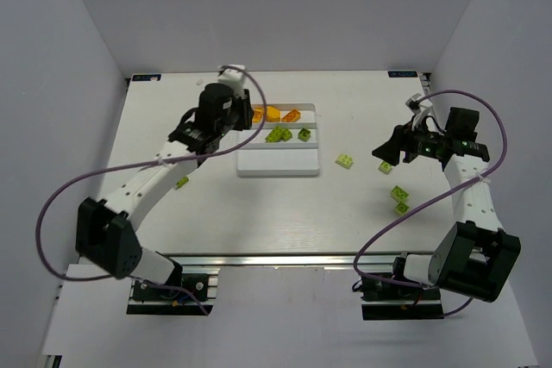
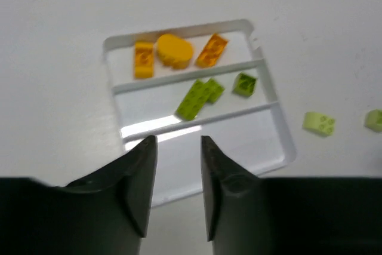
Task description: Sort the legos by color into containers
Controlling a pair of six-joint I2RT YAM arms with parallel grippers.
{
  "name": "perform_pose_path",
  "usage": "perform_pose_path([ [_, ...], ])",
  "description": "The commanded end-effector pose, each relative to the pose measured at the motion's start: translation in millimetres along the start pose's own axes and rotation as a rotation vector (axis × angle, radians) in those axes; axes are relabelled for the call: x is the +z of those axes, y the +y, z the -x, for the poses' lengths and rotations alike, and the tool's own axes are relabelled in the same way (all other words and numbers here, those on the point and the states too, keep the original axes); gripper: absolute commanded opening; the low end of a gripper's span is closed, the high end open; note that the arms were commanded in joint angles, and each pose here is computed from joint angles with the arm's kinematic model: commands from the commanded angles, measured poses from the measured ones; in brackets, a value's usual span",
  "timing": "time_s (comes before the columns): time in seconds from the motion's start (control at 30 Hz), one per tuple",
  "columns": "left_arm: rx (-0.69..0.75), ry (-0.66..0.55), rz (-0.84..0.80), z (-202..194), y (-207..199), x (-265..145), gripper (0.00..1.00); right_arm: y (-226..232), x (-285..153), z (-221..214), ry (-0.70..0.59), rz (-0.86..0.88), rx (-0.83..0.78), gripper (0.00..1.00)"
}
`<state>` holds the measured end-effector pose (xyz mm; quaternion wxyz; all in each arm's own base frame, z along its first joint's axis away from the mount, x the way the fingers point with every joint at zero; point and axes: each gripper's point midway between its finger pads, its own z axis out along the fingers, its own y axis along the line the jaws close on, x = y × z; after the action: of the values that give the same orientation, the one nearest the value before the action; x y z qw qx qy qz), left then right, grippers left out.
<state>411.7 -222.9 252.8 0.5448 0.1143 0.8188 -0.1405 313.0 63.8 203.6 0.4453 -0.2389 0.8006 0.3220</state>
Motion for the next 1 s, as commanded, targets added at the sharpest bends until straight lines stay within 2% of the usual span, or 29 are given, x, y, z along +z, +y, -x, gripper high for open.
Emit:
perform_pose_path([
  [0.0,-0.271,0.205,0.199,-69.3,48.3,-39.9,0.5,-4.9,0.4,-1.6,0.042,-0.037,-0.084,0.69],
  [0.03,-0.317,0.274,0.269,-101.2,70.4,-50.2,0.61,-1.7,3.8,0.0,0.04,-0.029,-0.093,0.7],
  [0.07,-0.372,0.295,0.3,-113.7,78.8,-57.0,0.79,-0.3,4.7,-0.1,0.039,-0.033,-0.082,0.72],
  [0.1,-0.411,0.29,0.327,-118.9,87.6,-66.8,0.87,2.1,5.9,-0.9,0.038,-0.032,-0.079,0.74],
  [0.13,-0.456,0.329,0.397,-141.0,106.9,-76.7,0.91,6.8,7.8,2.9,0.029,-0.026,-0.099,0.74],
  [0.2,-0.543,0.342,0.479,-153.4,123.5,-88.9,0.98,8.2,8.0,3.2,0.021,-0.034,-0.093,0.75],
  [0.3,-0.658,0.391,0.614,-175.0,148.7,-105.5,0.98,14.0,9.1,1.3,0.017,-0.029,-0.102,0.75],
  [0.5,-0.779,0.458,0.716,-204.1,177.8,-102.1,0.98,16.8,7.9,-0.3,0.013,-0.026,-0.1,0.76],
  [0.67,-0.799,0.509,0.723,-229.0,191.0,-83.8,0.98,17.2,6.5,-2.3,0.012,-0.028,-0.102,0.76],
  [0.87,-0.789,0.529,0.736,-232.4,205.3,-67.3,0.98,17.7,6.4,-2.5,0.012,-0.026,-0.103,0.76],
  [0.97,-0.767,0.547,0.75,-235.0,210.3,-63.1,0.94,16.5,6.3,-2.7,0.012,-0.031,-0.104,0.76],
])
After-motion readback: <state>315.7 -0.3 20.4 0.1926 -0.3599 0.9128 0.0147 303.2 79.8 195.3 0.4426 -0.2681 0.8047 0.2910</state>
